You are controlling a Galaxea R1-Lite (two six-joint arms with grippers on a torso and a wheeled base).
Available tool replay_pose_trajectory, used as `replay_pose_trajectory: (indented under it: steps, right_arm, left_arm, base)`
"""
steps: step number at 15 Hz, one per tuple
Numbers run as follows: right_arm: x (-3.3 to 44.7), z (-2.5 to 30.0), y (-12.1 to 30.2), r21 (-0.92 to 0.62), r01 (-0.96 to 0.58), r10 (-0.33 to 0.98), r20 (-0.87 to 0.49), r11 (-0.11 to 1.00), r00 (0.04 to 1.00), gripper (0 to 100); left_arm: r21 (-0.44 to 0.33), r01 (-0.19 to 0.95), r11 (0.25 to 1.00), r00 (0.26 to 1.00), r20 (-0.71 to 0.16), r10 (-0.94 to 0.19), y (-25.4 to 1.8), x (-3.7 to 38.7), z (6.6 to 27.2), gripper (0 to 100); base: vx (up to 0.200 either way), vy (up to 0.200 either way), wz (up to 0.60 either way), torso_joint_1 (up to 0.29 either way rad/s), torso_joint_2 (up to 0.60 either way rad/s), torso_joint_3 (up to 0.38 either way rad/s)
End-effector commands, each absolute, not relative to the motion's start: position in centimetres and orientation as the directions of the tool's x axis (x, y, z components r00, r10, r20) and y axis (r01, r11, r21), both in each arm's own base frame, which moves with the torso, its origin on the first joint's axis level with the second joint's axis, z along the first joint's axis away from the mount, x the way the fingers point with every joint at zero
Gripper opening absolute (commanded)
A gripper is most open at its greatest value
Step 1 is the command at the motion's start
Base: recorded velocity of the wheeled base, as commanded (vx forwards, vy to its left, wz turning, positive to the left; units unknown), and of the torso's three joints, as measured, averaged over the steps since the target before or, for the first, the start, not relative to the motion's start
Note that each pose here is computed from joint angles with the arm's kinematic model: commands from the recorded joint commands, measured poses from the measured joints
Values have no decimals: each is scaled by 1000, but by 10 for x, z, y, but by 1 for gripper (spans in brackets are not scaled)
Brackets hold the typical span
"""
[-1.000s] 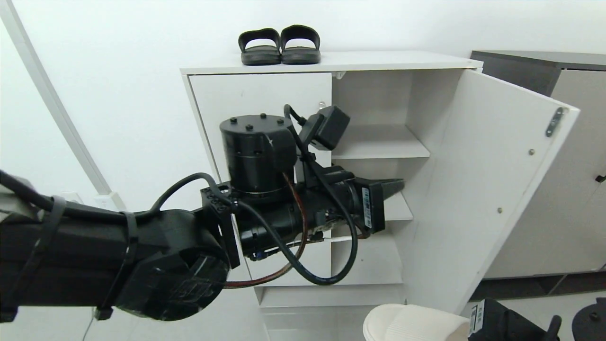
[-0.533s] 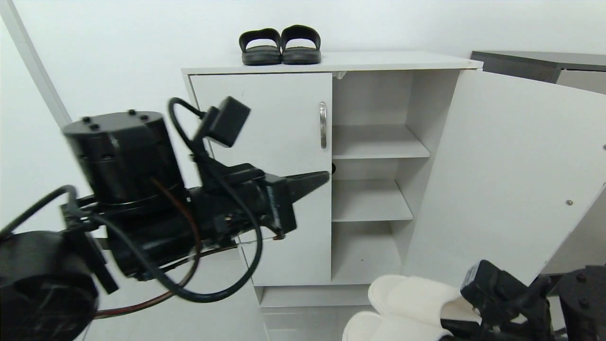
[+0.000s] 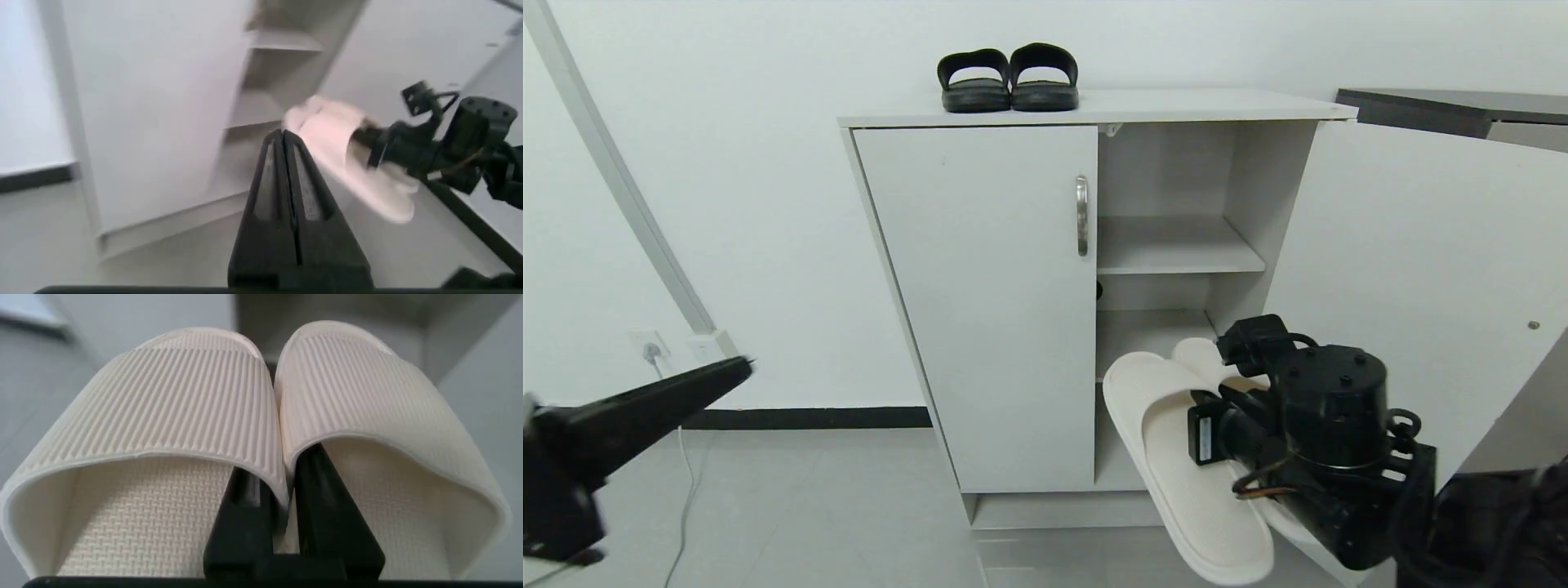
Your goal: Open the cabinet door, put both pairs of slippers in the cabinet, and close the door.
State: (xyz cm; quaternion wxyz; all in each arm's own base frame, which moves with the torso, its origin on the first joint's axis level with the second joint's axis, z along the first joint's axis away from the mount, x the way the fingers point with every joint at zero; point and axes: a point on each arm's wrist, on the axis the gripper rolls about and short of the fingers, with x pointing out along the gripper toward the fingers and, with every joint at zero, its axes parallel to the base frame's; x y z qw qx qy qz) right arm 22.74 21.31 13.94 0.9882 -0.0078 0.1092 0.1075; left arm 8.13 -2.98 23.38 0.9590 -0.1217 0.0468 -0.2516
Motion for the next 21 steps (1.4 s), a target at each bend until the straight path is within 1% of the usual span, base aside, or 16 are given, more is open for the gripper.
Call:
replay_pose_trajectory:
  steps: [1,2,4,5,6,7,8,9,10,11,12,13,14,16,18,21]
  right_arm:
    - [251,111,229,-27,-148,136,-254,989,957,0]
    - [251,110,229,-29,-148,136,-258,989,957,0]
    - [251,108,227,-33,-145,131,-264,989,956,0]
    - [251,108,227,-33,-145,131,-264,989,956,0]
    - [251,106,227,-36,-142,127,-270,989,955,0]
    - [251,105,227,-36,-140,125,-272,990,954,0]
    - [251,105,227,-36,-140,125,-272,990,954,0]
    - [251,104,226,-40,-139,123,-275,989,953,0]
    - [252,104,226,-40,-139,123,-273,989,954,0]
    - [253,102,228,-45,-140,122,-276,989,953,0]
    - [252,100,228,-48,-141,123,-281,989,952,0]
    - [253,99,228,-49,-141,122,-285,989,951,0]
    - [253,97,228,-51,-146,125,-289,988,949,0]
    - [255,94,233,-48,-156,137,-278,987,951,0]
    - [257,88,237,-36,-170,154,-271,985,950,0]
    - [264,81,243,-20,-172,161,-254,985,954,0]
  left_arm:
    - [-244,218,945,976,30,-218,-2,-4,204,0]
    - [-234,148,961,989,28,-145,1,-25,187,0]
    - [-215,18,976,1000,8,-17,6,-47,155,0]
    - [-209,-9,978,1000,2,9,7,-49,148,0]
    - [-202,-136,970,991,-42,130,9,-44,136,0]
    - [-194,-194,962,981,-43,189,10,-41,131,0]
    - [-171,-232,957,973,-51,227,10,-36,122,0]
    - [-114,-302,946,953,-55,298,9,-31,109,0]
    - [-85,-349,933,937,-41,347,9,-31,99,0]
    - [-75,-387,919,922,-53,384,8,-29,83,0]
    - [-97,-385,918,923,-28,384,8,-28,83,0]
    - [-72,-349,934,937,-7,350,8,-27,82,0]
    - [-22,-262,965,965,1,262,6,-26,81,0]
    - [8,-53,999,997,49,52,1,-23,81,0]
    - [16,78,997,997,-9,-78,-2,-23,76,0]
    - [20,77,997,997,2,-77,-2,-23,76,0]
  base:
    - [0,0,0,0,0,0]
    - [0,0,0,0,0,0]
    - [0,0,0,0,0,0]
    - [0,0,0,0,0,0]
    - [0,0,0,0,0,0]
    - [0,0,0,0,0,0]
    - [0,0,0,0,0,0]
    - [0,0,0,0,0,0]
    - [0,0,0,0,0,0]
    - [0,0,0,0,0,0]
    - [0,0,0,0,0,0]
    - [0,0,0,0,0,0]
    - [0,0,0,0,0,0]
    - [0,0,0,0,0,0]
    - [0,0,0,0,0,0]
    - [0,0,0,0,0,0]
